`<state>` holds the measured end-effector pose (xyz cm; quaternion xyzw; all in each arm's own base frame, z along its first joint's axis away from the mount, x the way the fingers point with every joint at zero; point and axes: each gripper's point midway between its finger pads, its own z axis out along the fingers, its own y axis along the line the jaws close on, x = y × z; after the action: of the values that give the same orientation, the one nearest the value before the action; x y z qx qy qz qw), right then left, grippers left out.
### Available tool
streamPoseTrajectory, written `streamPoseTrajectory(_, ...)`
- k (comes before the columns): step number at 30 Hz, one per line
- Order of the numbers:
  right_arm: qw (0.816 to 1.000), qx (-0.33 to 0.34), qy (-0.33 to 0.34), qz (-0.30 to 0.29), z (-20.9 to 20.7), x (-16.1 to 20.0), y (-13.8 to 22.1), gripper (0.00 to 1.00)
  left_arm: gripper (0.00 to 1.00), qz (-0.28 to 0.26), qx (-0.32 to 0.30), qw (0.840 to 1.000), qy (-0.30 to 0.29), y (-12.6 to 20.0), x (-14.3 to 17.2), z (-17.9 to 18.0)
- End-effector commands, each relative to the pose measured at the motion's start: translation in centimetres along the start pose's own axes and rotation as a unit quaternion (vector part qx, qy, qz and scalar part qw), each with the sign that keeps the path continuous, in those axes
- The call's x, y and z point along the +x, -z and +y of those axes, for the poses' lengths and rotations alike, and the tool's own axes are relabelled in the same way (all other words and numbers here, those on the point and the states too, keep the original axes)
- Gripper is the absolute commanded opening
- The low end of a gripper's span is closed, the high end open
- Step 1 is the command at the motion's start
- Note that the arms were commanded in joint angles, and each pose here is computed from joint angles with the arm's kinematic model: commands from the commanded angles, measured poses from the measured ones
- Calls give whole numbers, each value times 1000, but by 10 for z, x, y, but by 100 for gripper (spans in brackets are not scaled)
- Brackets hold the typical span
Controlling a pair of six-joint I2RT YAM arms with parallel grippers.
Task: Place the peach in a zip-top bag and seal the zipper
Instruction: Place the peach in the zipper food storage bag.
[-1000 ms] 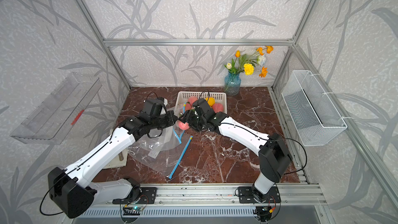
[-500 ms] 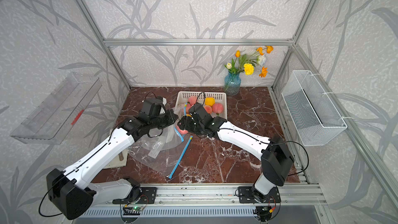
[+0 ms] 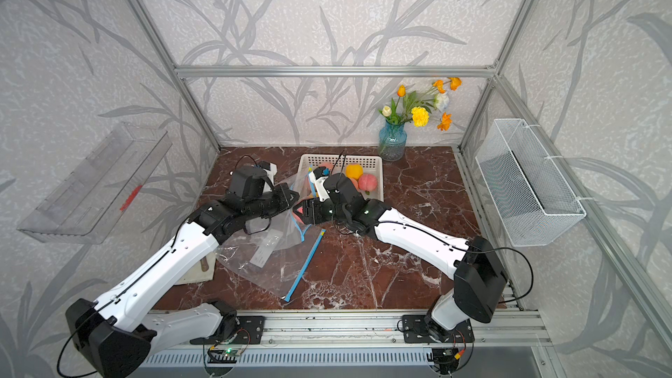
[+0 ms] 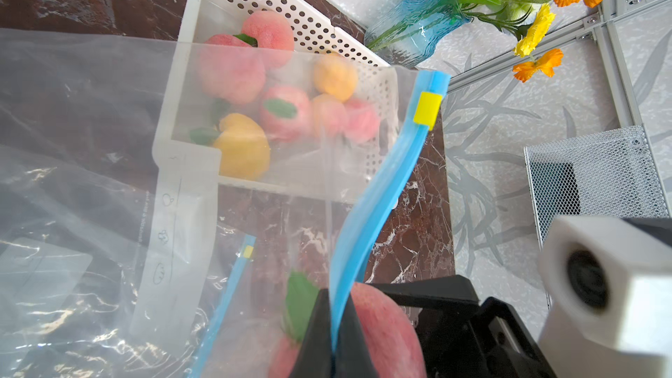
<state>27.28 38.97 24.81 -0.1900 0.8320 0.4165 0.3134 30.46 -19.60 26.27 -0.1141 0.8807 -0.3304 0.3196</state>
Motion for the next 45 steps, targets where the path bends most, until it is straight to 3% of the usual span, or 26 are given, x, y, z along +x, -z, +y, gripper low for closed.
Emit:
streamPoseTrajectory(1,998,-50,42,-26,25,-14,9,65,0,-13,27,1000,-3,12,-9,-16)
streamPoseTrajectory(13,994,108,14,-4,-28,-9,4,66,0,-31,36,999,4,25,-17,-23)
streamPoseTrajectory(21,1000,10,28,2,13,-18,1,81,0,-29,16,999,7,22,-15,-14)
streamPoseTrajectory(27,999,5,36,-3,17,-19,12,89,0,-35,-3,999,7,23,-16,-7)
streamPoseTrajectory(36,998,4,46,-39,21,-31,41,90,0,-38,-12,999,4,24,-17,-3)
streamPoseTrajectory(45,995,79,-25,-50,-30,-19,43,85,0,-36,-4,999,5,24,-17,-6)
